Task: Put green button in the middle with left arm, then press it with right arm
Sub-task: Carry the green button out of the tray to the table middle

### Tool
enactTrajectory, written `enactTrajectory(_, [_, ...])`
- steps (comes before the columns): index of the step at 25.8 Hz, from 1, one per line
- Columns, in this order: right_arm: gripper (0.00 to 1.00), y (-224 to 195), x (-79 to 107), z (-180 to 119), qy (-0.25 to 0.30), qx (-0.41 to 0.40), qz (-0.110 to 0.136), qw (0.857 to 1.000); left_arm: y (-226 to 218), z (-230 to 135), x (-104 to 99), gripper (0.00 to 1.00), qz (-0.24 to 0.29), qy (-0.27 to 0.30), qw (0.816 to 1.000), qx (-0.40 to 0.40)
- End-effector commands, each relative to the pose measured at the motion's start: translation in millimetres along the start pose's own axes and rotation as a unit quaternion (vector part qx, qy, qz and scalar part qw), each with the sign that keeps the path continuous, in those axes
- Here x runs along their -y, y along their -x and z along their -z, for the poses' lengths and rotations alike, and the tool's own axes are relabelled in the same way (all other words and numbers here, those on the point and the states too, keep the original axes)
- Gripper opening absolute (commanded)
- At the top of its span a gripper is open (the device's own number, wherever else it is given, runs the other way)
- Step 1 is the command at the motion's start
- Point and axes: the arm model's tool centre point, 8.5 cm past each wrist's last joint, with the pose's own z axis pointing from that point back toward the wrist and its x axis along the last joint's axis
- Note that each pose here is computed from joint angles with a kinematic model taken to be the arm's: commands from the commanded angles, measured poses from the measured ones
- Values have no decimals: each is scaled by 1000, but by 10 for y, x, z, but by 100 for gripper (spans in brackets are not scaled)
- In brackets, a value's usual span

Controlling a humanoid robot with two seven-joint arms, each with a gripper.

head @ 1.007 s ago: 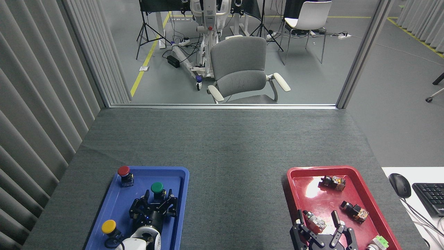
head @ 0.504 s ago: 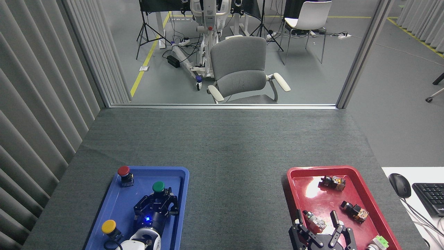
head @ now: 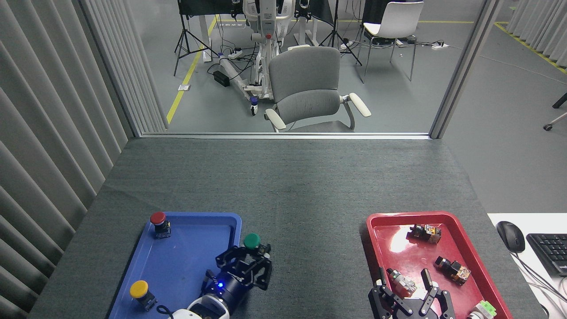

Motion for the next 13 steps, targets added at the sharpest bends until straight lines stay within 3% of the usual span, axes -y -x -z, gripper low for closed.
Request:
enactTrajectory(1, [99,-13,17,9,1,-1,2,1000,-451,32,129,14,11,21,997,78])
enactTrajectory(13, [100,15,5,-7,-3,5,-4,1000,-932,240,346,15,15,53,993,100])
